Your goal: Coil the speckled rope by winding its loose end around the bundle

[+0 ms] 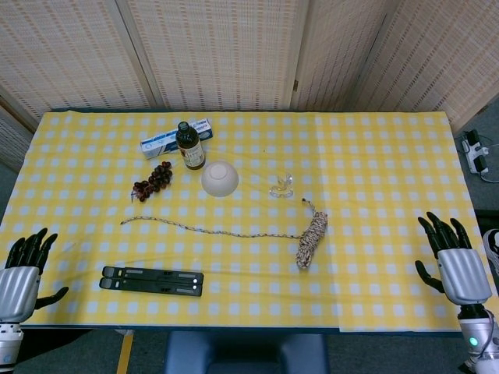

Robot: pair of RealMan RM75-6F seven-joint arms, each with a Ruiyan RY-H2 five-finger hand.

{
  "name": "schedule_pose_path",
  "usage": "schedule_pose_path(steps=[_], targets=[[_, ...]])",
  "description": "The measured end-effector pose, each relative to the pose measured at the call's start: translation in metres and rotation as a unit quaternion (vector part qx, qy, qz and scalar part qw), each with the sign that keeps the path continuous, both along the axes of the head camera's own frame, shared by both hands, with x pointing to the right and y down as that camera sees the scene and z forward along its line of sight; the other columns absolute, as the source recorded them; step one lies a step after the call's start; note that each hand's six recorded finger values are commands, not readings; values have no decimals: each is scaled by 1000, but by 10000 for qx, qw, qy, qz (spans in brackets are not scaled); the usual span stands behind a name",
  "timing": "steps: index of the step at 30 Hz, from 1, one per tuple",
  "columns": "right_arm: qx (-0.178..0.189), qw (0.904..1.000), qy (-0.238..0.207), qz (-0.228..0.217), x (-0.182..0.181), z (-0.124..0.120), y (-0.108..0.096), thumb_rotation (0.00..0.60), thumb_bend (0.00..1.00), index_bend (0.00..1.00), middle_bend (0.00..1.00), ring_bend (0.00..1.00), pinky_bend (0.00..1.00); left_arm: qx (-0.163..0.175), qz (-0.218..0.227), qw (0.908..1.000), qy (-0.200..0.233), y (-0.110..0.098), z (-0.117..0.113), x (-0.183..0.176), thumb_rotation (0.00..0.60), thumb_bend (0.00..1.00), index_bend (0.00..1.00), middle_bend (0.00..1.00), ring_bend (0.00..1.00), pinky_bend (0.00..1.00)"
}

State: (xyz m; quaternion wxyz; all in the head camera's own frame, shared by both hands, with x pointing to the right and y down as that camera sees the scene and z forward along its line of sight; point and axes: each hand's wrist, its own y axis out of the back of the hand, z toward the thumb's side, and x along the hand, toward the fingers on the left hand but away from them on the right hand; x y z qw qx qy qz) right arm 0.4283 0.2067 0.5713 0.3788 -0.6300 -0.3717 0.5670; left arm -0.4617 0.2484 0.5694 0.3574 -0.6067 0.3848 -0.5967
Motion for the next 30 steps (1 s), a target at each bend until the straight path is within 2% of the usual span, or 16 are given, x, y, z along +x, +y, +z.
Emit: schedule_pose_path(steps=[7,16,23,30], targets=[[-262,9994,-85,-221,-12,19,-6,600,404,0,124,152,0,-20,-6,10000,16,2,-1,1,600,135,51,24,39,0],[-623,9943,-200,-843,-49,58,-35,600,404,49,144,184,13,-45,-49,10000,35,4,0,-1,600,135,56,24,39,0],[-907,9843,-342,-1472,-105,103,-60,600,404,66,144,182,21,-89,-100,9999,108,7,-1,-3,600,135,58,24,39,0],[-993,9729,-327,-2061,-152,135,-70,600,404,68,144,184,22,-152,-170,9997,125,11,0,-7,600,135,59,24,39,0]])
